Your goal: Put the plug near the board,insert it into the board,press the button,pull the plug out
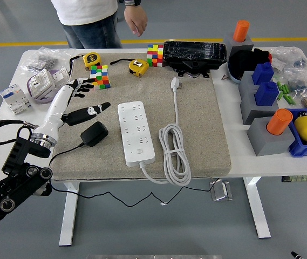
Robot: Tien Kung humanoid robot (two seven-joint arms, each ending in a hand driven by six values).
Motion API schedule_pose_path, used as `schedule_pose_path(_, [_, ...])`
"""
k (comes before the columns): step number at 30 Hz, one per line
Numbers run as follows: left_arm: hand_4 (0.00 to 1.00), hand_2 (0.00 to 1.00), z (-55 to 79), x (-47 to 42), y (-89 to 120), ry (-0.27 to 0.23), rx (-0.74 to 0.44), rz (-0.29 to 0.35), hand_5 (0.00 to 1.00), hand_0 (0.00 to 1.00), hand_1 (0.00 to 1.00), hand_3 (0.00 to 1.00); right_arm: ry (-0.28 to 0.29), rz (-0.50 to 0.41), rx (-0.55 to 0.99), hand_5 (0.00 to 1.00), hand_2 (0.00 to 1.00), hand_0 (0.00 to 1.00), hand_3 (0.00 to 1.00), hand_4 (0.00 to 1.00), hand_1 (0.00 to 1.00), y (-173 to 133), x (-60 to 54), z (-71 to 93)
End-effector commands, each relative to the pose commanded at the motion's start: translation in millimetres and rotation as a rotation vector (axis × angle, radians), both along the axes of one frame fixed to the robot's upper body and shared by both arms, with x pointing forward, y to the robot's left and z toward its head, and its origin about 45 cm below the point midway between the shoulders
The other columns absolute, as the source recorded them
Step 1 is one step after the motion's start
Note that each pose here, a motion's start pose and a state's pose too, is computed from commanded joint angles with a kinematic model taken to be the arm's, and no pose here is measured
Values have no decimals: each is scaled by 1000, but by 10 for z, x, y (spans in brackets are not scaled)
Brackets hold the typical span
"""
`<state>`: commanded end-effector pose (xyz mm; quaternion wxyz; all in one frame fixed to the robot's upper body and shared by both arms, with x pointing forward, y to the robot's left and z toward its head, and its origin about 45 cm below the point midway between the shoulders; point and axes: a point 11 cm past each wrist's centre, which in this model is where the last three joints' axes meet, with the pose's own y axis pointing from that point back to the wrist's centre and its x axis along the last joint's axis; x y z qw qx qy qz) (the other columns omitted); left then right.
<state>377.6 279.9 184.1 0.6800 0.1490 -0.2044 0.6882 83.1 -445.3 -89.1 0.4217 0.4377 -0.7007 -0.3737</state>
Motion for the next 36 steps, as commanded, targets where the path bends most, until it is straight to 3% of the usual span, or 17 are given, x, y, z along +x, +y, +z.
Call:
schedule_pose_path(7, [878,567,-114,-74,365,52,-303,174,473,433,556,614,15,1,0,486,649,607,553,953,640,0,-12,-10])
schedule_pose_path(10, [878,567,-142,-99,535,61,-360,239,473,433,556,614,17,1,-1,486,649,607,553,953,640,-3,-16,-10])
schedule_pose_path(16, [858,561,-105,-101,680,51,-354,274,460,436,551,603,31,5,0,487,649,607,553,952,639,12,-53,-27])
schedule_pose_path(21, [840,556,-118,-120,777,67,-351,301,448,438,549,601,23,14,-3,487,649,607,553,951,640,8,13,-13])
schedule_pose_path(36, [822,563,-58,-112,842,53,-348,306,445,447,545,604,24,33,-8,498,651,607,552,943,641,7,52,-6])
